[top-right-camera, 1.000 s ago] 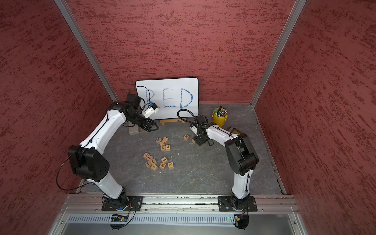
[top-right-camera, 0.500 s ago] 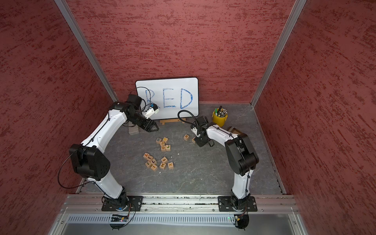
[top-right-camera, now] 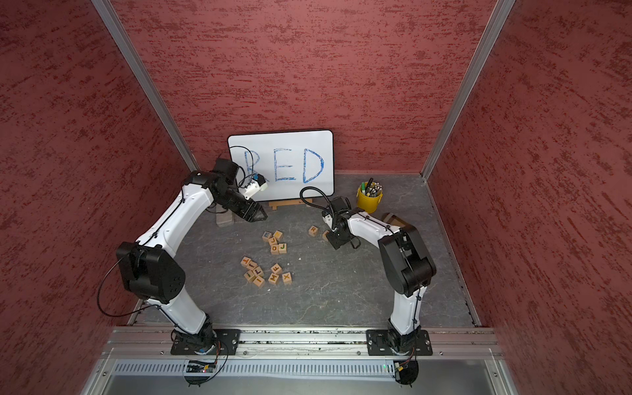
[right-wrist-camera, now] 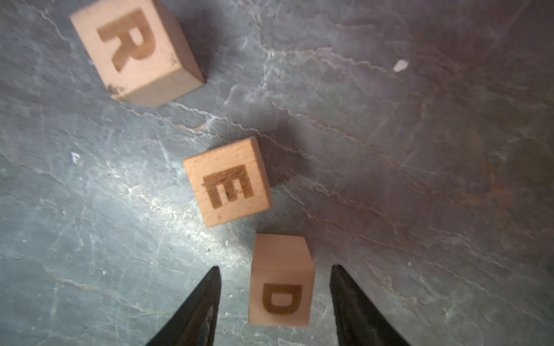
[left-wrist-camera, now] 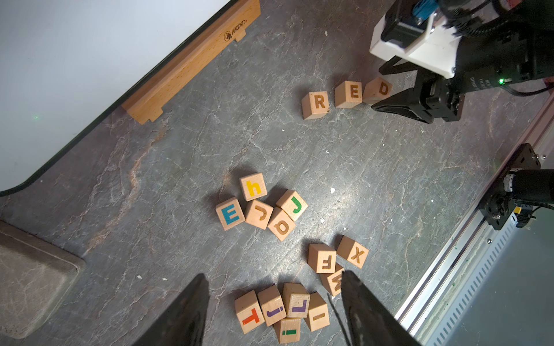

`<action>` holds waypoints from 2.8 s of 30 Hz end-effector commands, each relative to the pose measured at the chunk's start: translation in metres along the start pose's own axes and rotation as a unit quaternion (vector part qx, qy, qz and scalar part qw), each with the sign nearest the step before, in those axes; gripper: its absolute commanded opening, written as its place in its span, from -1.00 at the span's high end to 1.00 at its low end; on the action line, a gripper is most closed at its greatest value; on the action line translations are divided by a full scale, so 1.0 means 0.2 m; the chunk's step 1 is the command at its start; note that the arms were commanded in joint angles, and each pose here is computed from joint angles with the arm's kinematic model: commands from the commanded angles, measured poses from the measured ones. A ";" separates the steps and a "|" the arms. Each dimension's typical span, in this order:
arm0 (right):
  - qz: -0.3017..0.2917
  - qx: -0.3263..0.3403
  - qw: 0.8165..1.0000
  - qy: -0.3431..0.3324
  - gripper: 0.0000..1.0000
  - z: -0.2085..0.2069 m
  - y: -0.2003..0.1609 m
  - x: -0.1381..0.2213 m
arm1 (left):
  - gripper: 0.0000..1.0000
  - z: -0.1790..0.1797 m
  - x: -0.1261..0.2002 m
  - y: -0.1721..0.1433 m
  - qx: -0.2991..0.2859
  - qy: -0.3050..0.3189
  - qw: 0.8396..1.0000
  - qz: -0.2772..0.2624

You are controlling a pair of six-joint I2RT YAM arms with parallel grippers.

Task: Assemble the uppercase word "red" with letter blocks
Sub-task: Move the letter block to the center of the board, then adjust the letter block at the center of the board.

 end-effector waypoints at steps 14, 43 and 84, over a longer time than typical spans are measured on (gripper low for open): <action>-0.053 -0.404 0.911 0.068 -0.19 0.09 -0.02 0.25 | -0.43 -0.07 -0.01 0.10 -0.021 -0.010 1.000 -0.011; 0.078 -0.578 0.808 0.080 -0.21 -0.03 -0.04 0.09 | -0.45 -0.12 0.06 0.15 -0.042 -0.041 0.997 -0.053; 0.143 -0.482 0.865 -0.005 0.42 -0.13 -0.11 -0.07 | -0.46 -0.05 0.02 0.11 -0.027 -0.073 0.996 -0.051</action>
Point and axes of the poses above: each gripper's point midway between its finger pads, its own x axis back along the fingers, its own z axis along the line the jaws close on, y = z × x, the point moved 4 cm from there along x, back along the fingers, and after that the axes turned 9 degrees about x, right-handed, at the moved point
